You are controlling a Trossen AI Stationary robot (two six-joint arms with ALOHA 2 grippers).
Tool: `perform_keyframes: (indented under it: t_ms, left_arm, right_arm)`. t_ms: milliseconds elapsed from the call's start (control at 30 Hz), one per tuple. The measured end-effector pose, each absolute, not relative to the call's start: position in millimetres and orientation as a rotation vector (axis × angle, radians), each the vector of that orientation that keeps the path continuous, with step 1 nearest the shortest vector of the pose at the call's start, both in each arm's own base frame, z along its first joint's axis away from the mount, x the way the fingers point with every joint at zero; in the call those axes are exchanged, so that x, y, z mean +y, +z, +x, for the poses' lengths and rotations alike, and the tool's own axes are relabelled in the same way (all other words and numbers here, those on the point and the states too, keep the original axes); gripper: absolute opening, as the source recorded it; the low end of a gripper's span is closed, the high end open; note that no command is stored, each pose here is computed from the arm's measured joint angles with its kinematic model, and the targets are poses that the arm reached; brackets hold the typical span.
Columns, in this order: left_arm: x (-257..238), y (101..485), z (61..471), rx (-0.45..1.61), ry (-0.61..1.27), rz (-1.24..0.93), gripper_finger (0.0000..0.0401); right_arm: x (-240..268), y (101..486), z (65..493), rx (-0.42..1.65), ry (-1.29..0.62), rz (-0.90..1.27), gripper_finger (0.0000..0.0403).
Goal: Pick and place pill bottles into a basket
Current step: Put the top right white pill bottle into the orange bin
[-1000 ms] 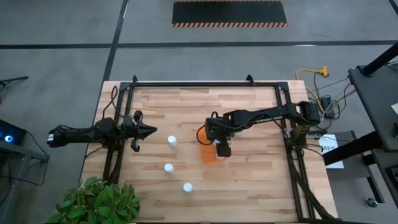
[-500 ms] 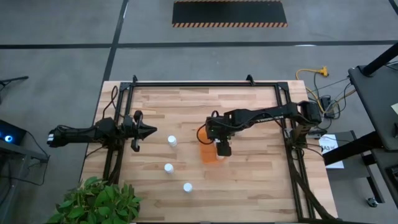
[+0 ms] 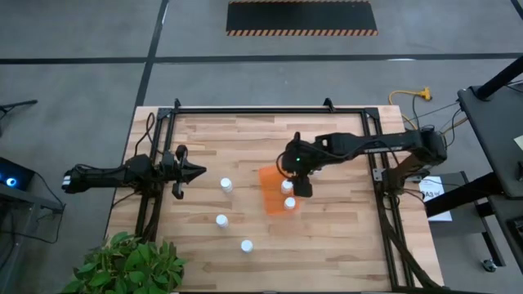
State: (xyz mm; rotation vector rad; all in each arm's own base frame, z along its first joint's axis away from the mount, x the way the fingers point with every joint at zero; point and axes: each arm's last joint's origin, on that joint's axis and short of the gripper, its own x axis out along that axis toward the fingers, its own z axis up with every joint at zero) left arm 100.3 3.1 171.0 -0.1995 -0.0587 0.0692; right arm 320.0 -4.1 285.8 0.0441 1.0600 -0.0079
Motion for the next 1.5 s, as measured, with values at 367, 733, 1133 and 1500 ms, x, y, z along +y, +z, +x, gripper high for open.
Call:
perform_keyframes:
  t_ms: [367,733,1133,1500]
  left_arm:
    - [3,171,100,-0.058,0.069,-0.199,0.0000]
    - [3,171,100,-0.058,0.070,-0.199,0.0000]
    - [3,171,100,-0.059,0.069,-0.200,0.0000]
    - [3,171,100,-0.059,0.069,-0.200,0.0000]
  right_arm:
    - [-5,281,261,1.008,-0.057,0.122,0.0173]
    - [-5,273,204,0.915,-0.115,0.136,0.0245]
    - [-8,239,192,0.959,-0.122,0.064,0.0351]
    - [-26,217,188,0.960,-0.132,0.089,0.0343]
